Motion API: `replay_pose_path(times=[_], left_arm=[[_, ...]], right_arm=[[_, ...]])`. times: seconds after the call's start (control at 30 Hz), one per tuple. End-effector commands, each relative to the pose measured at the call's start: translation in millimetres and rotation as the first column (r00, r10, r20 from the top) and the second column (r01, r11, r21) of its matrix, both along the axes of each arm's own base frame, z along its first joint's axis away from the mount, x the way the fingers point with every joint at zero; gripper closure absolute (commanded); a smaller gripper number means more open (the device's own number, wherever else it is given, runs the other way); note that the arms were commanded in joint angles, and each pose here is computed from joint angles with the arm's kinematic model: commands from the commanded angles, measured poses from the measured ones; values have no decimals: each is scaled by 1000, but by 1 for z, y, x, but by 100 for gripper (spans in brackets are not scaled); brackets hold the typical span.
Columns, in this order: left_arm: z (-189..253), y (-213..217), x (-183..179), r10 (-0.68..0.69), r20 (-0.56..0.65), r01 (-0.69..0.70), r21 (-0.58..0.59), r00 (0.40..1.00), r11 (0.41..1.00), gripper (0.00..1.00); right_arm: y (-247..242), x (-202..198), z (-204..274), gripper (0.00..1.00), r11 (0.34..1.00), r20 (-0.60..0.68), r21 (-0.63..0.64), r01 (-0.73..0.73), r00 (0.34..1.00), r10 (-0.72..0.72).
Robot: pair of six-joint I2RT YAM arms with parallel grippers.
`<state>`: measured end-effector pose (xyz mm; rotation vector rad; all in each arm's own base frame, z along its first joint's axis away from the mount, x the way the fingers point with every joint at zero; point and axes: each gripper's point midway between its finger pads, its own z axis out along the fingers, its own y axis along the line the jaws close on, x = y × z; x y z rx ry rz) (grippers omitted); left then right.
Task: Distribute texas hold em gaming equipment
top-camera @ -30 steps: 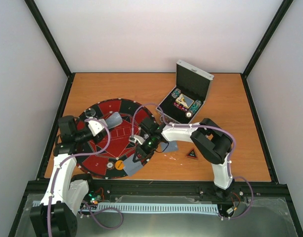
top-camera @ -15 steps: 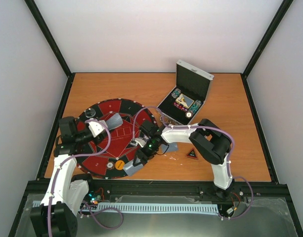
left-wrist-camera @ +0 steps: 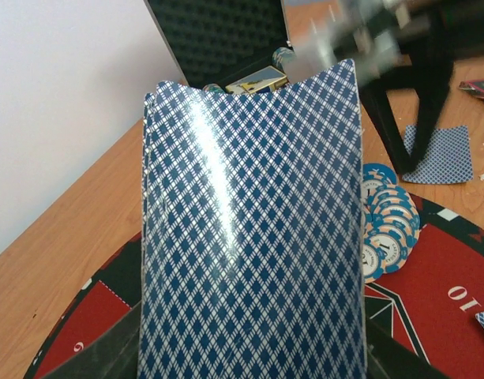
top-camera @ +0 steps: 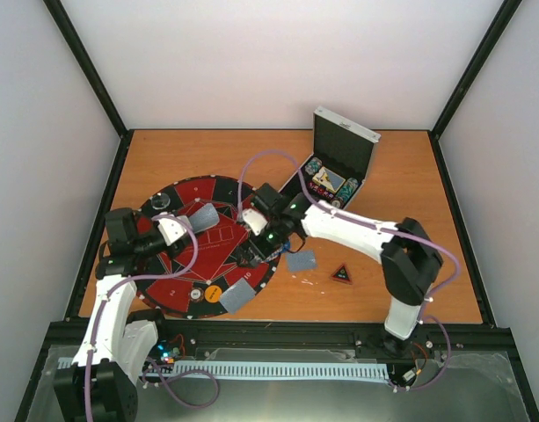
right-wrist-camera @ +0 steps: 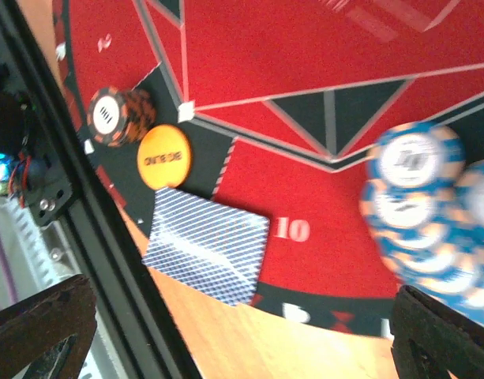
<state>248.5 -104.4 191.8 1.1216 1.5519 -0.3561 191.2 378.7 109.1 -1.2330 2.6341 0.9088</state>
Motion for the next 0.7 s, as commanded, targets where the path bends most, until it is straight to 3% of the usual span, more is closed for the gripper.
replay_pose_path(times=[0.0, 0.07, 0.17, 0.3, 0.37, 0.67], left_arm=[[13, -7, -6, -72, 64, 71, 16, 995, 997, 56], [13, -7, -7, -77, 70, 75, 26, 995, 997, 56], [12, -7, -8, -92, 89, 88, 52, 992, 995, 56], [12, -8, -9, -103, 105, 95, 72, 989, 993, 56], [14, -7, -8, -99, 108, 92, 72, 989, 993, 56], [14, -7, -7, -88, 96, 82, 56, 992, 995, 56]], right_arm=[[-35, 49, 44, 0, 993, 254, -52, 107, 963, -90], [-32, 62, 71, 0, 993, 313, 25, 119, 942, -120], [-6, 72, 125, 0, 963, 346, 263, 50, 927, -143], [42, 62, 174, 0, 839, 276, 539, -73, 956, -95], [58, 67, 175, 0, 826, 256, 558, -75, 963, -86], [87, 70, 121, 3, 904, 217, 414, -108, 976, 18]])
